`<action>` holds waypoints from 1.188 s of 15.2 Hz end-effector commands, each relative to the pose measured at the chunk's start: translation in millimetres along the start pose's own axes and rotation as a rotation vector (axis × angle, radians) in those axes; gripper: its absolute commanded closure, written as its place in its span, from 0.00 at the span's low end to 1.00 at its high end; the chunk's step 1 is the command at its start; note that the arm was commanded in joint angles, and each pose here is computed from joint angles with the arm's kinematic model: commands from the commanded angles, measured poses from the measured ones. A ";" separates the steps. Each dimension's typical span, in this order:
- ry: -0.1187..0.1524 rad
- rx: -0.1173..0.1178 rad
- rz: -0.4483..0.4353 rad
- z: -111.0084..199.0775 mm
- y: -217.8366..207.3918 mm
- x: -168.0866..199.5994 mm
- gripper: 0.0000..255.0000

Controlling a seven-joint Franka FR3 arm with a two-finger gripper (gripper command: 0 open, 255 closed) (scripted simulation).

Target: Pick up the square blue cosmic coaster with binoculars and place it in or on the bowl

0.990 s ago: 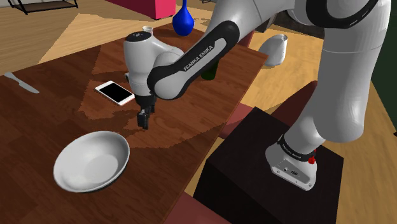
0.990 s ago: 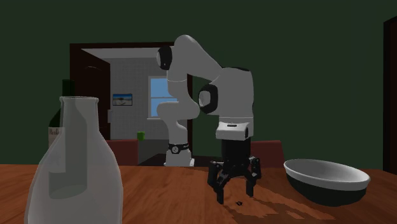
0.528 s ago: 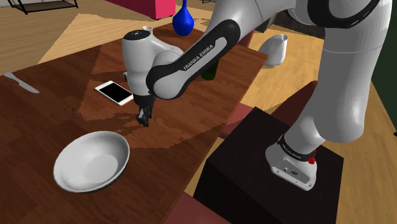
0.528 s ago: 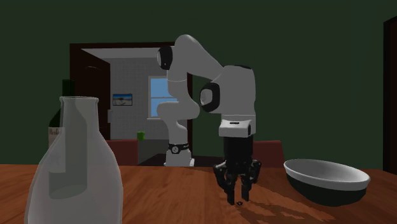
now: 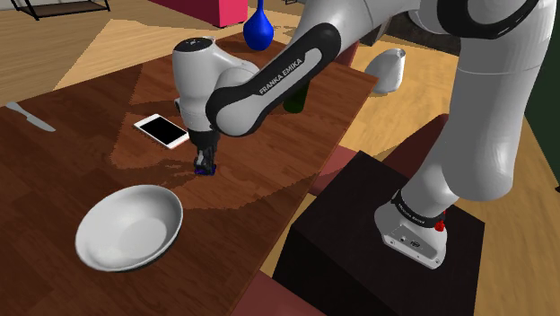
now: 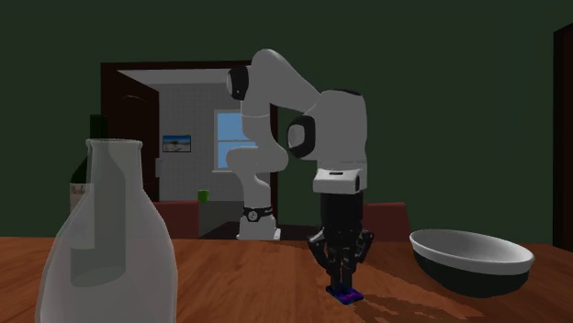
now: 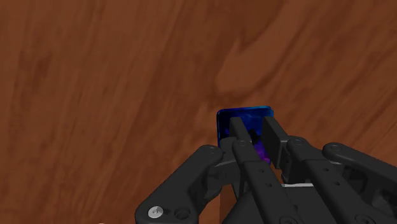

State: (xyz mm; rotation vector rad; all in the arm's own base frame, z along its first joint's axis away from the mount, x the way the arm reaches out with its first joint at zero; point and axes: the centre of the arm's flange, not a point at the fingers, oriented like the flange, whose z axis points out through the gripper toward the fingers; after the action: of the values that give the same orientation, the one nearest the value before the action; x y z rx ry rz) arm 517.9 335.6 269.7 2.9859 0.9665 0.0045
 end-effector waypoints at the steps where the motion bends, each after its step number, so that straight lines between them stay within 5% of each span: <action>1: -0.003 0.000 0.002 -8.6 1.3 -1.6 1.00; 18: -0.003 0.000 0.002 -98.3 1.6 -1.4 1.00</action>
State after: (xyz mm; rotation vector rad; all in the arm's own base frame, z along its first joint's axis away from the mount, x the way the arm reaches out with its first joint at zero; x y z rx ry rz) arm 517.1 334.7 362.2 2.9855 0.9633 0.0004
